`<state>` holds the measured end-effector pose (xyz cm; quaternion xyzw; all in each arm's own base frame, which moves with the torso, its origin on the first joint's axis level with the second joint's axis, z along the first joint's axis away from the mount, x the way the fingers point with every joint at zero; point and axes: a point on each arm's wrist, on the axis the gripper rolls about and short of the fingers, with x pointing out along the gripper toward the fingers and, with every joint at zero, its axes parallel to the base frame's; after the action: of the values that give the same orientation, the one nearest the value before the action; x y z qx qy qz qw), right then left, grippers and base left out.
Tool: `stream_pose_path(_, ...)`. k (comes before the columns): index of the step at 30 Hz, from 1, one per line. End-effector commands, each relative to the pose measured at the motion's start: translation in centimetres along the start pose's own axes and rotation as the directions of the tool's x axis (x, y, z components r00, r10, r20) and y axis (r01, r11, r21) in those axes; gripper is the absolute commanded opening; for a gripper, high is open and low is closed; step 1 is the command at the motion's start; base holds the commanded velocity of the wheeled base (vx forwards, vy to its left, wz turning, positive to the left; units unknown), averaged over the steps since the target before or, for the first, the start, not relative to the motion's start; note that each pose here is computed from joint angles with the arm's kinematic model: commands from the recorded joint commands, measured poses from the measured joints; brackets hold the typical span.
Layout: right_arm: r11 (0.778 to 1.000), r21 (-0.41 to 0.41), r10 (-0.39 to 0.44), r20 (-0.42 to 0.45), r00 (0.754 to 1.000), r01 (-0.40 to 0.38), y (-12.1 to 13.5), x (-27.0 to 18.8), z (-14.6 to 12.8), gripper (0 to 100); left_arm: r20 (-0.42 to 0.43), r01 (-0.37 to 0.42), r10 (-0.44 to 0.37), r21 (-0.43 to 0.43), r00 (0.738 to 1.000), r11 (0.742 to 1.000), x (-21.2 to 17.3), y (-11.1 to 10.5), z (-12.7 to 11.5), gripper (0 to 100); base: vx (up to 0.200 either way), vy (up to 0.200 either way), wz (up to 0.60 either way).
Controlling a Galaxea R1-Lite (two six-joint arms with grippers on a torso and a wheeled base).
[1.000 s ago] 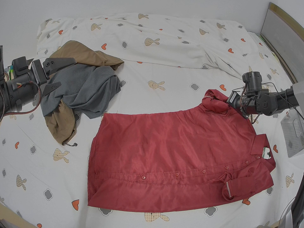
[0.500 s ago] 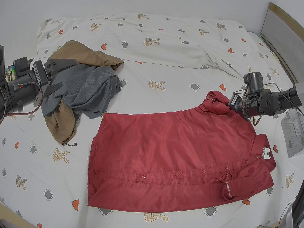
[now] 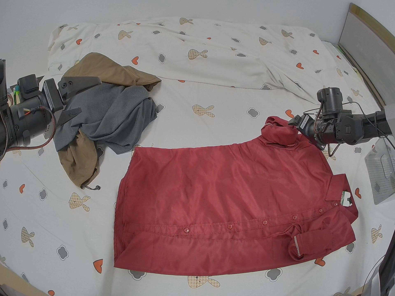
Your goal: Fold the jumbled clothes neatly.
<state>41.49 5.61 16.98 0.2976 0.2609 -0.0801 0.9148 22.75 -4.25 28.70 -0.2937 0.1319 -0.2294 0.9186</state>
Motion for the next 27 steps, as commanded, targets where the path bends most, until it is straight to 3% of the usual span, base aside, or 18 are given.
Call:
stream_pose_path(1,1.000,0.002,0.000,0.008,1.000,0.000,0.2,1.0,0.2,100,0.000,-0.001,0.001,-0.001,1.000,1.000,0.1,0.0,0.0,100,0.000,0.000,0.00)
stream_pose_path(8,1.000,-0.004,-0.011,-0.016,1.000,0.011,0.0,2.6,-0.7,100,-0.001,-0.001,0.001,0.000,1.000,1.000,0.1,0.1,0.0,100,0.000,0.000,0.00)
stream_pose_path(9,1.000,-0.004,-0.010,-0.015,1.000,0.010,0.0,2.6,-0.7,0,-0.001,-0.001,0.001,0.000,1.000,1.000,0.1,0.1,0.0,100,0.000,0.000,0.00)
stream_pose_path(18,1.000,0.009,-0.009,-0.028,1.000,0.009,0.3,2.4,-1.0,0,-0.012,-0.009,0.009,-0.003,1.000,1.000,0.5,0.3,-0.2,100,0.000,0.000,0.00)
stream_pose_path(22,1.000,0.017,0.012,-0.009,1.000,-0.012,0.6,-0.4,-0.3,0,-0.026,-0.014,0.014,-0.002,1.000,1.000,0.9,0.6,-0.4,100,0.000,0.000,0.00)
stream_pose_path(25,1.000,0.018,0.012,-0.017,1.000,-0.012,0.5,-1.7,-0.6,0,-0.051,-0.019,0.021,0.033,0.998,0.999,1.4,0.9,-0.9,100,0.000,0.000,0.00)
stream_pose_path(27,1.000,0.025,0.017,-0.019,1.000,-0.017,0.2,-3.6,-0.9,0,-0.115,-0.021,0.035,0.123,0.993,0.992,2.2,1.5,-2.4,100,0.000,0.000,0.00)
